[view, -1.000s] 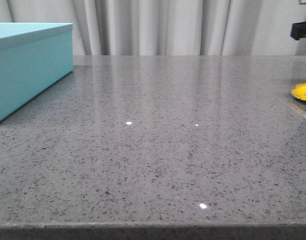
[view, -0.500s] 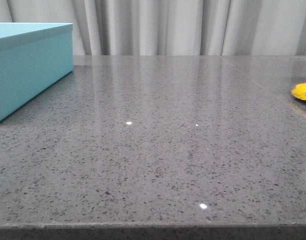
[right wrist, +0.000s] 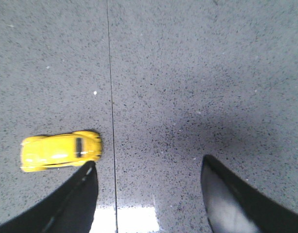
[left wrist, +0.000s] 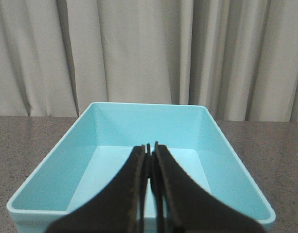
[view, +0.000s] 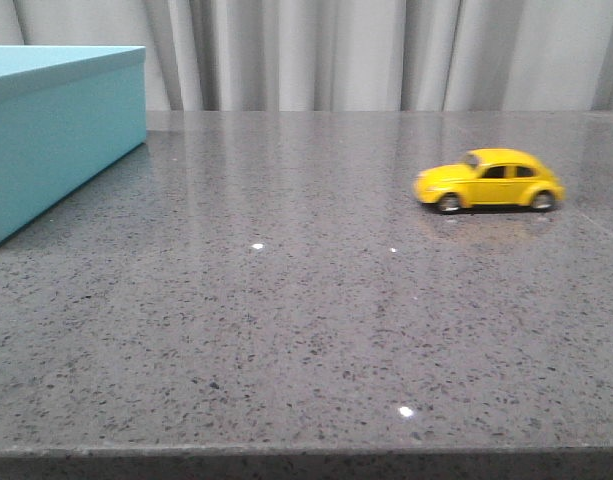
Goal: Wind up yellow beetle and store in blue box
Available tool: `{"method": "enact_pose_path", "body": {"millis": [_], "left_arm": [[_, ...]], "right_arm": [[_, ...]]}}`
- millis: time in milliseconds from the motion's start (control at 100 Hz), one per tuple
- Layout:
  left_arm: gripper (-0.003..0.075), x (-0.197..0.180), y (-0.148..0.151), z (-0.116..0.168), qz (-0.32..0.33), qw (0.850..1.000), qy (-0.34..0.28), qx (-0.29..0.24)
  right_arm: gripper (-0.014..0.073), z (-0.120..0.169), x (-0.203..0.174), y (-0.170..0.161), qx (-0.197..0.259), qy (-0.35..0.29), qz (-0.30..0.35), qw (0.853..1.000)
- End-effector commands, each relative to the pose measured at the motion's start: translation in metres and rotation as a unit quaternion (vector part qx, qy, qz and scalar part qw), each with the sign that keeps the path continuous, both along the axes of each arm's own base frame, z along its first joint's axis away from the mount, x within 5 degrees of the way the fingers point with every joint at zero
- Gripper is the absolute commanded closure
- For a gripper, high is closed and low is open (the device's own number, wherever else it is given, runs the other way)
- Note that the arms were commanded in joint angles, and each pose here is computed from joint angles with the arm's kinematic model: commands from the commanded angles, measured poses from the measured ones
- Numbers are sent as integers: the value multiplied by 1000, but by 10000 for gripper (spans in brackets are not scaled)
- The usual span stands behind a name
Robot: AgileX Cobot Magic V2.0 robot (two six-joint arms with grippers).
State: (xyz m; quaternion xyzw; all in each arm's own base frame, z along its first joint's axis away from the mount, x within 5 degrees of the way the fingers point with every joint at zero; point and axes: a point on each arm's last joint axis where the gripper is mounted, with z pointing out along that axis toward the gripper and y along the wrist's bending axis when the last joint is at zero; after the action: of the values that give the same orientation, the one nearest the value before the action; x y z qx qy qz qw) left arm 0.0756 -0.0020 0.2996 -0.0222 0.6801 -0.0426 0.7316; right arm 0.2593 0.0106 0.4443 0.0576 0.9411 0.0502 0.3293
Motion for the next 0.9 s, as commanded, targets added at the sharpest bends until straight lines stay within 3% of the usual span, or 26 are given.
{"method": "enact_pose_path", "body": {"millis": [0,320,530,630,800,890], "left_arm": [[739,0,0,18,0,999,-52,-12],[739,10,-1,44,-7,999,48,-12],[722,31,-6,72,-27,991,128,-6],[626,47,-13,82,-55,985,162,17],[295,75,-36,93,-128,970,194,69],[203,91,-48,97,-160,957,221,98]], "right_arm": [[129,25,-24,-2,-5,-71,4,997],[129,27,-79,-3,-15,-184,11,983],[129,7,-107,-4,-12,-202,10,979],[129,-2,-120,-4,-11,-203,10,979],[129,-7,-136,-4,-10,-211,10,977],[129,-6,-143,-3,-4,-218,12,976]]}}
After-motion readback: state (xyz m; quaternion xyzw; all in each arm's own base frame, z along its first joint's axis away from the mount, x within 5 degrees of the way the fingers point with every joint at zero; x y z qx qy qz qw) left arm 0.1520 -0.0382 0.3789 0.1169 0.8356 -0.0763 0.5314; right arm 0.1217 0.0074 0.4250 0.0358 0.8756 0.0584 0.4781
